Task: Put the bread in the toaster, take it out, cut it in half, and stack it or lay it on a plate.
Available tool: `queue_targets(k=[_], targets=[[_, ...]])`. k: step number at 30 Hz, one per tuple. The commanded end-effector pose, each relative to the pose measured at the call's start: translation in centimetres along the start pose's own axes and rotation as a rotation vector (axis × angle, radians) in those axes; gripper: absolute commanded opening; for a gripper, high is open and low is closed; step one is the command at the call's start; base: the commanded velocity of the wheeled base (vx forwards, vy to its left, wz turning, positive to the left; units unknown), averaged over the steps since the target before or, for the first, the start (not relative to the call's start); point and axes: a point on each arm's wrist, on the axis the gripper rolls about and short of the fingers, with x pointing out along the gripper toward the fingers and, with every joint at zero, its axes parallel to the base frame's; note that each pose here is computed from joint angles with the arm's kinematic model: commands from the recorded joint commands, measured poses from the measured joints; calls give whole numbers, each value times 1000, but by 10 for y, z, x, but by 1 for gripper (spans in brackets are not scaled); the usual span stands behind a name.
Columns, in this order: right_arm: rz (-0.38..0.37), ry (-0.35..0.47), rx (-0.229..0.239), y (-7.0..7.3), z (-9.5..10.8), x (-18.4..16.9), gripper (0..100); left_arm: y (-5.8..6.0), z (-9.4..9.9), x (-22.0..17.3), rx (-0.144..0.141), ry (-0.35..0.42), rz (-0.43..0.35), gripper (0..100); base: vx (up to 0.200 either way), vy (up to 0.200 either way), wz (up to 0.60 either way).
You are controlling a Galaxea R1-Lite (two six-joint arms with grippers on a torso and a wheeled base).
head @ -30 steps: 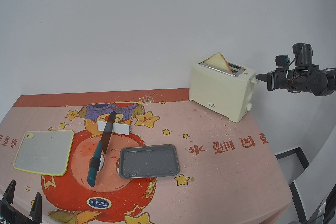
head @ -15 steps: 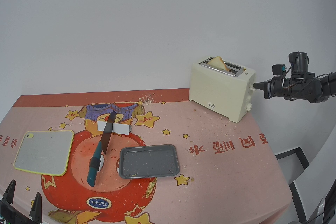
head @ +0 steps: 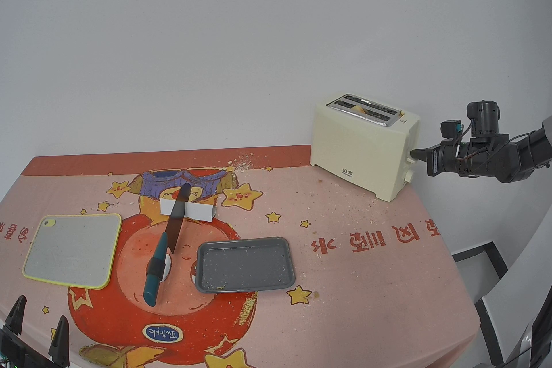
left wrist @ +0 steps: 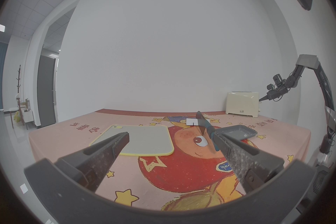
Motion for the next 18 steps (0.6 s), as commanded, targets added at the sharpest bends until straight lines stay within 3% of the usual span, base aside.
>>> queue_targets(k=[1, 12, 15, 18], targets=[[2, 26, 11, 0, -7, 3, 0, 0, -5, 1, 0, 7, 0, 100, 0, 0, 0], [-1, -2, 2, 3, 3, -8, 0, 0, -5, 1, 0, 7, 0, 100, 0, 0, 0], [2, -37, -17, 13, 15, -29, 0, 0, -5, 1, 0, 7, 0, 100, 0, 0, 0], [32, -69, -45, 34, 22, -50, 0, 0, -5, 1, 0, 7, 0, 100, 0, 0, 0]])
